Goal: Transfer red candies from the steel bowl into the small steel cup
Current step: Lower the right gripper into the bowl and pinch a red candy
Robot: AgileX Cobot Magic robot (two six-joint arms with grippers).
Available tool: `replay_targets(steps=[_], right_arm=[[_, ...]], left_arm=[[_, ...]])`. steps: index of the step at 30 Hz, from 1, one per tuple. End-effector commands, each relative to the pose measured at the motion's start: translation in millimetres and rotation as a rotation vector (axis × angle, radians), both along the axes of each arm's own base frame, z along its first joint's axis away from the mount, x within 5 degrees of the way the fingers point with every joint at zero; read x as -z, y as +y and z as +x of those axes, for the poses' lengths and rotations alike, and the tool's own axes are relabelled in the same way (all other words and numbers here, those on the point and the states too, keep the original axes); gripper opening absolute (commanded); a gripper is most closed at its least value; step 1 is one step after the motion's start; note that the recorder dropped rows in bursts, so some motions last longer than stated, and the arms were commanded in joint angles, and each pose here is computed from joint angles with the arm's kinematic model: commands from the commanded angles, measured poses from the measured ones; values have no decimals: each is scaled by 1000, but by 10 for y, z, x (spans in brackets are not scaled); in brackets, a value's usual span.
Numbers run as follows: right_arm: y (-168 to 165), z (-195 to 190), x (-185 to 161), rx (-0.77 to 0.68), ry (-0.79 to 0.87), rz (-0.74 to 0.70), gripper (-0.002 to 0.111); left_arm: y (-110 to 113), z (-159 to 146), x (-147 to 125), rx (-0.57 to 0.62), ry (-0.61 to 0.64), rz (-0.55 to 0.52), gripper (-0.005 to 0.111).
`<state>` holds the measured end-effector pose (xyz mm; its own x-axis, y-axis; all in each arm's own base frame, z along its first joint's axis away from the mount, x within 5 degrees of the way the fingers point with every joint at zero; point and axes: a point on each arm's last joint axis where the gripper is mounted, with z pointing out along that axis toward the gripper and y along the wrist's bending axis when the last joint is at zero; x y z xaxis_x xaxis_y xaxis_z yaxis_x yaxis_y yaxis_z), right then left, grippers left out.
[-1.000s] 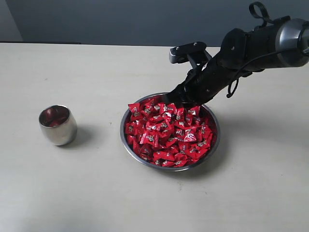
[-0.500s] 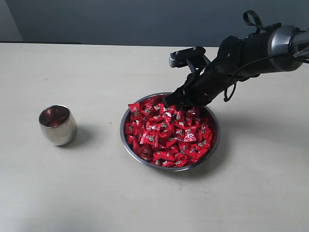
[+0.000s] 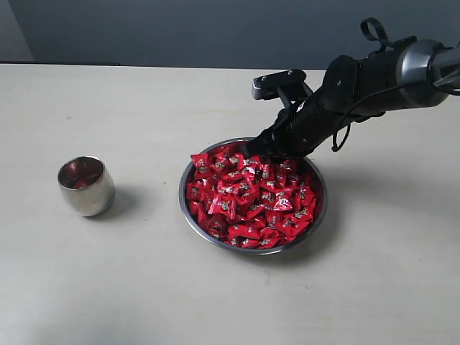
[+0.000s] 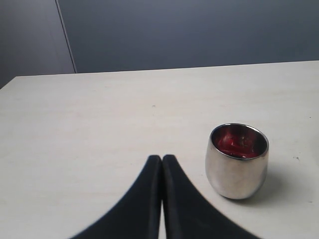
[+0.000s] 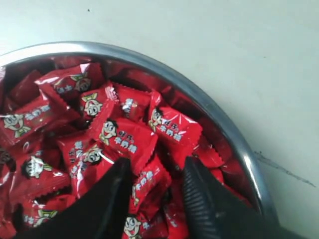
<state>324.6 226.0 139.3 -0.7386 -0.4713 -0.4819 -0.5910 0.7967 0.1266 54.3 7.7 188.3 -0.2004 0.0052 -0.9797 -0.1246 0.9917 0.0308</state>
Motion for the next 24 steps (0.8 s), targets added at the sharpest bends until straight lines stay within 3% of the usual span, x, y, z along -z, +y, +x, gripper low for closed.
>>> replay_targets(steps=[1, 24], right_arm=[[-8, 31, -21, 8, -16, 7, 35], [0, 34, -26, 26, -12, 24, 35]], left_arm=[[-1, -2, 9, -1, -3, -4, 0], [-1, -2, 9, -1, -3, -4, 0]])
